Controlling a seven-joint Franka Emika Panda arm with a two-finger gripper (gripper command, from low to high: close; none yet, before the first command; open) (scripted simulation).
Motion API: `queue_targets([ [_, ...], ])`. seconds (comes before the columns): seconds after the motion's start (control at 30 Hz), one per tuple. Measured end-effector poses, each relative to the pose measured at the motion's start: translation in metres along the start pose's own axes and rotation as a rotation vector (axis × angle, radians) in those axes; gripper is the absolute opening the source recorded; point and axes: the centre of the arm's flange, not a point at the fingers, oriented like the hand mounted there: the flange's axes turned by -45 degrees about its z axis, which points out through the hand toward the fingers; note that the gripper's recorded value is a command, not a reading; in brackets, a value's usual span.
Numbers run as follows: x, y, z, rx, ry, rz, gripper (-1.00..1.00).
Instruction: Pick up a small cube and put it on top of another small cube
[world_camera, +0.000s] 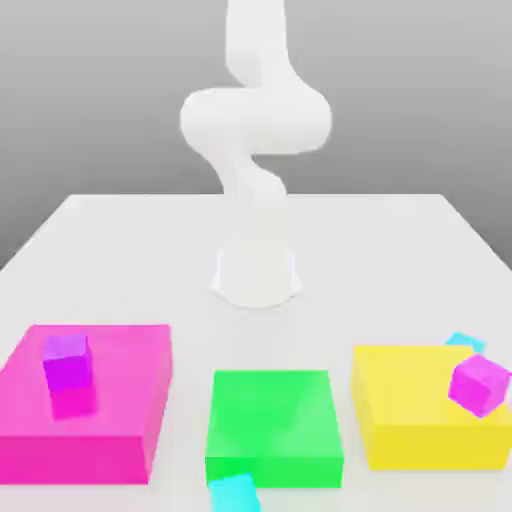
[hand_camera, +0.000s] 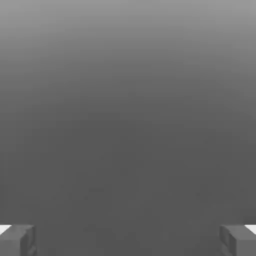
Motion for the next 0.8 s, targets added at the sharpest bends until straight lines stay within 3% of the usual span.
queue_targets([
  [0.37,-0.058,-0.136,0.160,0.262,-0.182,-0.715,0.00],
  [0.8,-0.229,-0.291,0.261,0.609,-0.288,-1.576,0.00],
])
